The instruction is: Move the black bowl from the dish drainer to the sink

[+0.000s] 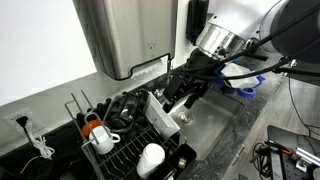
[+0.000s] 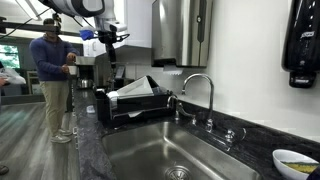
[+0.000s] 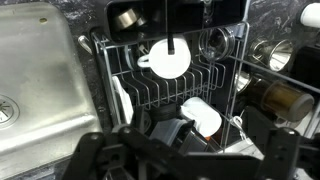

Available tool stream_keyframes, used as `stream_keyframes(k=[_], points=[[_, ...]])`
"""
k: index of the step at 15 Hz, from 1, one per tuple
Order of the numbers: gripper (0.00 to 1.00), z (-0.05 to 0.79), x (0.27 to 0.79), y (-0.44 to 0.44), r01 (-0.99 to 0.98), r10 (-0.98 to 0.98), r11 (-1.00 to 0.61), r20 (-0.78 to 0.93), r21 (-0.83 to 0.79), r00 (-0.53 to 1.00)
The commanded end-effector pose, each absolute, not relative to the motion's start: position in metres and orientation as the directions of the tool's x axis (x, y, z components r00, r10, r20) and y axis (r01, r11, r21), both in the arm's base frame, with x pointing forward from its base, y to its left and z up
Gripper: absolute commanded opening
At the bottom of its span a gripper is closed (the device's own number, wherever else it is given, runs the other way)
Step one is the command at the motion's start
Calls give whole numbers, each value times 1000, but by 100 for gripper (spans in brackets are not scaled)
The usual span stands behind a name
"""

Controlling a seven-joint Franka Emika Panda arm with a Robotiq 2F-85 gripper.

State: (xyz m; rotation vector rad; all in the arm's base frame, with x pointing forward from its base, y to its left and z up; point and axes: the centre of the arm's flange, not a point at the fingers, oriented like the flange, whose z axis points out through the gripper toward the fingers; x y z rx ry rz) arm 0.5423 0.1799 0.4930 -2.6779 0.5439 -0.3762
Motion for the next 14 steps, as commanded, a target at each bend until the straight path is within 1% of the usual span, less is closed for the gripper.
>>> stream_keyframes(k=[1, 6, 14], points=[[100, 474, 565, 189, -363, -462, -841, 183, -402, 868], [100, 459, 581, 207, -407, -504, -831, 203, -378, 839], [100, 461, 615, 231, -498, -608, -776, 253, -386, 752]])
